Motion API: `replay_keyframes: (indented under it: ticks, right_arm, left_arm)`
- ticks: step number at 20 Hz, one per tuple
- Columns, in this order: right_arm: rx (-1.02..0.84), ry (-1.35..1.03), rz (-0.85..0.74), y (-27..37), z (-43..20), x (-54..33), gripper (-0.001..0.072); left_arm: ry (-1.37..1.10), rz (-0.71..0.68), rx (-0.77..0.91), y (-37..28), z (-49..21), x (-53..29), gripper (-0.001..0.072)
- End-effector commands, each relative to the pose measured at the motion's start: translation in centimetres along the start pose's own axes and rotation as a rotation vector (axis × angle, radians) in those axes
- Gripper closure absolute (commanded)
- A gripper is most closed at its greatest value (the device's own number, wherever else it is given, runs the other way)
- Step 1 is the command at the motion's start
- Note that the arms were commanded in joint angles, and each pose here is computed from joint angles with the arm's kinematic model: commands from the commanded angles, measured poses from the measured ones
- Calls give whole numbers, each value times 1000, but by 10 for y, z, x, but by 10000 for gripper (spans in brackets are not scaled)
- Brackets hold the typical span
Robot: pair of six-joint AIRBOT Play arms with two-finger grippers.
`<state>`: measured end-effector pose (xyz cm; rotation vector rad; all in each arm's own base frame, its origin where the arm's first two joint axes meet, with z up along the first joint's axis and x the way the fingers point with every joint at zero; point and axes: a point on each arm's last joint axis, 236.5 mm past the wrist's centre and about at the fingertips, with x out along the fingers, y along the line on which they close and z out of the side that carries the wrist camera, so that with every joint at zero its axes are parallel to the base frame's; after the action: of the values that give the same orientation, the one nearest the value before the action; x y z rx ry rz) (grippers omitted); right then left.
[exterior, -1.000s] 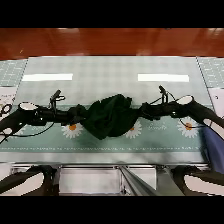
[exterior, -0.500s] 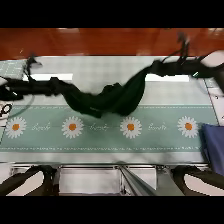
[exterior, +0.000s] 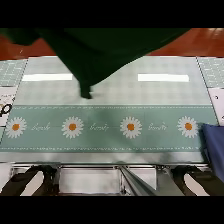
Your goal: Fold the shirts.
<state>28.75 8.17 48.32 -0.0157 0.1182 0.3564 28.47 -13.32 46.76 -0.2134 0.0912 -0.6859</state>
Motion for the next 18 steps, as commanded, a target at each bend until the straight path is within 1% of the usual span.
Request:
replay_keyframes:
  ticks: [1, 3, 4, 6, 8, 10, 11, 14, 16, 18]
  right_arm:
    - [-91, -115, -193, -10, 26, -95, 689]
    - [-82, -83, -250, -14, 13, -123, 689]
    - [-68, -44, -252, -12, 2, -130, 689]
    - [-44, 62, -234, -6, -25, -135, 689]
    - [-16, 137, -223, -6, -44, -130, 689]
    - [15, 200, -220, -11, -63, -114, 689]
    - [41, 246, -216, -14, -78, -102, 689]
    - [121, 376, -118, -10, -134, -46, 689]
    - [186, 429, -68, -13, -173, 2, 689]
    - [245, 499, -65, -28, -215, 54, 689]
  left_arm:
    - [-86, 130, 174, -38, 28, -58, 685]
    - [-98, 178, 197, -53, 26, -83, 685]
    - [-101, 192, 213, -62, 24, -94, 685]
    - [-76, 187, 182, -75, 12, -105, 685]
    - [22, 179, 143, -72, -13, -102, 685]
    - [131, 179, 72, -50, -46, -87, 685]
    - [175, 182, 11, -36, -63, -78, 685]
    - [299, 189, -175, 17, -125, -41, 685]
    - [309, 188, -267, 55, -157, -10, 685]
    - [290, 216, -294, 99, -182, 23, 685]
